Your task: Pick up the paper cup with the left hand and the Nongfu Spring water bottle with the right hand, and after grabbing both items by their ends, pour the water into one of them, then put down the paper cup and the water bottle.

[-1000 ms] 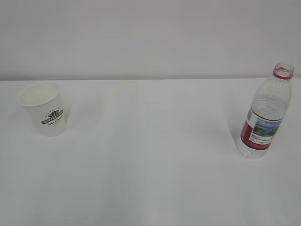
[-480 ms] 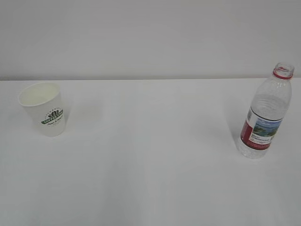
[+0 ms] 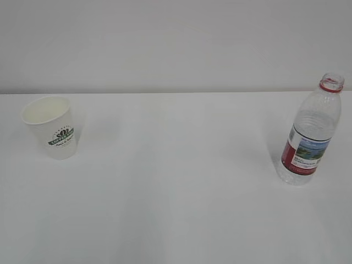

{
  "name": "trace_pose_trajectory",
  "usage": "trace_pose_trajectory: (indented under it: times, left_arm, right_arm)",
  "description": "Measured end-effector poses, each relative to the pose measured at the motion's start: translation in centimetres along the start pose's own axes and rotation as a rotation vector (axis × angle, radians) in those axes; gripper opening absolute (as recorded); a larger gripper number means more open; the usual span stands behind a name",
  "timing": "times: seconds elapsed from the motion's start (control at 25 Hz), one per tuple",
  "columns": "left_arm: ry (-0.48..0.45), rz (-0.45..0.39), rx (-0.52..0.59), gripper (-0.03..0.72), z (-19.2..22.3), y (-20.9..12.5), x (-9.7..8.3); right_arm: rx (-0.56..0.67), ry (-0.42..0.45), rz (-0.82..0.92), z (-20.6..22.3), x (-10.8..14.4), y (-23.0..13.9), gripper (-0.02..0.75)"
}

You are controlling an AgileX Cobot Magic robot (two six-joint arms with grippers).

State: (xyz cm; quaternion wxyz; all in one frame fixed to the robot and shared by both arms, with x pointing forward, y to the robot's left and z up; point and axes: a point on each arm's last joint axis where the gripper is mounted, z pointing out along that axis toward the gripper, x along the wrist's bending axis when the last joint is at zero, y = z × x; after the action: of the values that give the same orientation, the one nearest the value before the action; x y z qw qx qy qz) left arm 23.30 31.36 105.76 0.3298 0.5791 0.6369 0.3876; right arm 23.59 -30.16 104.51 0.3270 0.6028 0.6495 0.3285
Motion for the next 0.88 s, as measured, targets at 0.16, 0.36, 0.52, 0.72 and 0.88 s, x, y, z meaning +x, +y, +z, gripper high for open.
trace_pose_trajectory:
  times: [0.16, 0.36, 0.52, 0.72, 0.88]
  left_arm:
    - [0.012, 0.007, -0.006, 0.415, 0.0, 0.1, 0.1]
    - [0.012, 0.007, -0.007, 0.415, 0.0, 0.1, 0.1]
    - [0.006, 0.002, -0.019, 0.415, -0.3, 0.3, 0.1]
    - [0.006, 0.001, -0.028, 0.415, -0.6, 0.6, 0.1]
    - [0.002, 0.003, 0.012, 0.415, -0.1, 1.4, 0.0]
  right_arm:
    - [0.0, 0.0, 0.0, 0.0, 0.0, 0.0, 0.568]
    - [-0.022, 0.006, 0.003, -0.3, 0.0, 0.3, 0.568]
    - [-0.047, 0.014, 0.007, -0.9, 0.1, 1.0, 0.568]
    - [-0.026, 0.02, 0.009, -1.0, 0.1, 2.4, 0.568]
    - [-0.041, 0.03, 0.014, -1.1, 0.2, 3.7, 0.568]
